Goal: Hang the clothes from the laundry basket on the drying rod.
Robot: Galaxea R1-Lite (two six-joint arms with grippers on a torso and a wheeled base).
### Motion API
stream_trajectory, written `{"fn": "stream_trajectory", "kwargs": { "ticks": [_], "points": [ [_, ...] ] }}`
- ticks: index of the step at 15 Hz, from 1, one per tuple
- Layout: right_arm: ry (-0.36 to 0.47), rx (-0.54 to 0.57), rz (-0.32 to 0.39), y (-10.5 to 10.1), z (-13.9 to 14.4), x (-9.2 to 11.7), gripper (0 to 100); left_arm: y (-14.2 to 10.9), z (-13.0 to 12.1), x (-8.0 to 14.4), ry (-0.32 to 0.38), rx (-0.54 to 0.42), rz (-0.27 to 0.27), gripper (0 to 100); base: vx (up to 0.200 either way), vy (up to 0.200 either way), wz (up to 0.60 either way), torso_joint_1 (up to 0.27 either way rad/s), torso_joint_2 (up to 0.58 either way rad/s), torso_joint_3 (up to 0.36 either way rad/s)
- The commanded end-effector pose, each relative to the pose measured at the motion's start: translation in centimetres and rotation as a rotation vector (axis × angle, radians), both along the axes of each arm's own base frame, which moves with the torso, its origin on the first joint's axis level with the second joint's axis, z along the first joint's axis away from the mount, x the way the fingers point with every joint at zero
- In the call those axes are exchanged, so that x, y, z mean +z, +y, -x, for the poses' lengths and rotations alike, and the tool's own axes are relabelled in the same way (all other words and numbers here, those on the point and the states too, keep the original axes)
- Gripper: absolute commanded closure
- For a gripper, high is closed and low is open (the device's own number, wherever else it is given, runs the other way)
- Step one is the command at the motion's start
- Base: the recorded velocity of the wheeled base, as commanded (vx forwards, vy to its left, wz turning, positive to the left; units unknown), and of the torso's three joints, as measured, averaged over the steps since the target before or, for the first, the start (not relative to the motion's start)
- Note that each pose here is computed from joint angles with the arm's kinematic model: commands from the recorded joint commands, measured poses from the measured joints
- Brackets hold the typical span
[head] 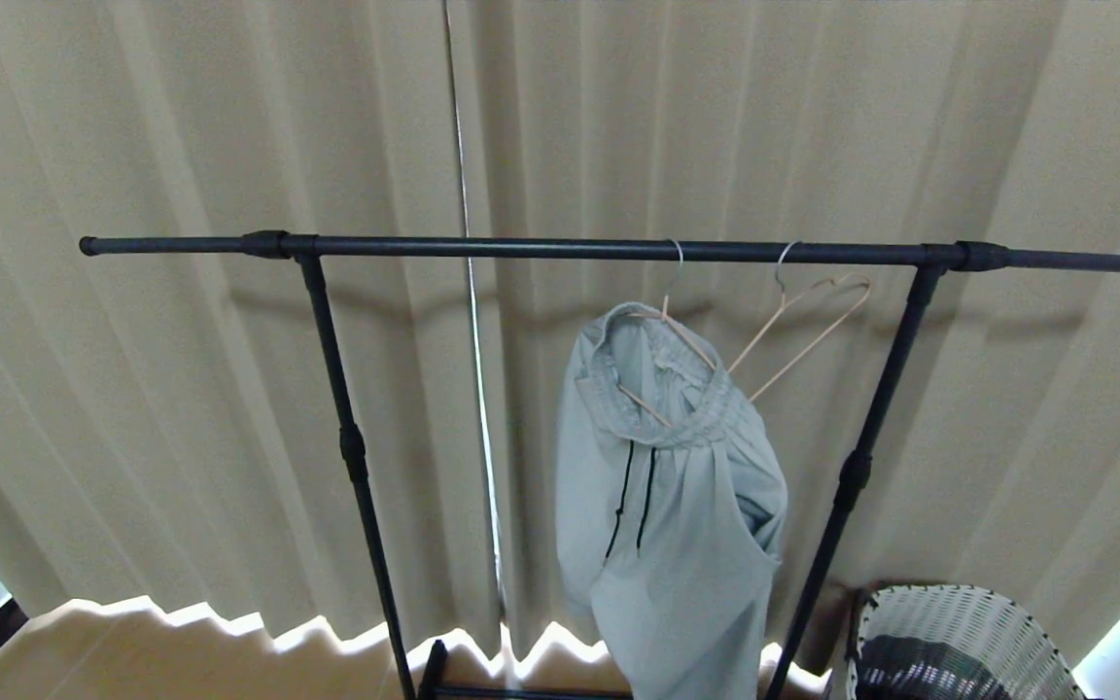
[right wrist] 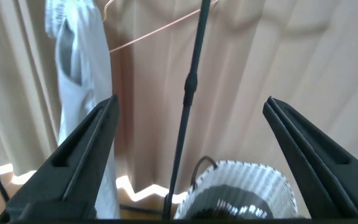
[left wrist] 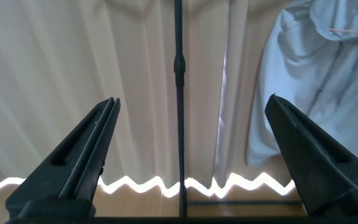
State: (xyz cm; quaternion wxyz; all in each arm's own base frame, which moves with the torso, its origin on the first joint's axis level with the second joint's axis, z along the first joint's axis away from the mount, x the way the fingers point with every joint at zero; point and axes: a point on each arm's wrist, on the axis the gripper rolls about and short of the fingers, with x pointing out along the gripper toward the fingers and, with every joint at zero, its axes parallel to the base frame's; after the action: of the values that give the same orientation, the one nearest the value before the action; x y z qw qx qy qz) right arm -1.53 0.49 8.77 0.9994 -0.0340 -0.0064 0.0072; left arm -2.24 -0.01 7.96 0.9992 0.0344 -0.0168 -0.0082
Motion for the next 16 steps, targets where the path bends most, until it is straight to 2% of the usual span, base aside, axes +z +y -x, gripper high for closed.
{"fn": "stream_trajectory", "kwargs": {
  "ticks": [1,16],
  "points": [
    [0.003,0.0,0.001,0.0,-0.03,0.01,0,0.0,0.0,0.01,-0.001,-0.001,0.0,0,0.0,0.0,0.0,0.0,0.0,0.0],
    [0.009,-0.001,0.0,-0.01,-0.05,-0.03,0,0.0,0.0,0.02,-0.002,-0.001,0.004,0,0.0,0.0,0.0,-0.006,0.02,0.009]
  ]
}}
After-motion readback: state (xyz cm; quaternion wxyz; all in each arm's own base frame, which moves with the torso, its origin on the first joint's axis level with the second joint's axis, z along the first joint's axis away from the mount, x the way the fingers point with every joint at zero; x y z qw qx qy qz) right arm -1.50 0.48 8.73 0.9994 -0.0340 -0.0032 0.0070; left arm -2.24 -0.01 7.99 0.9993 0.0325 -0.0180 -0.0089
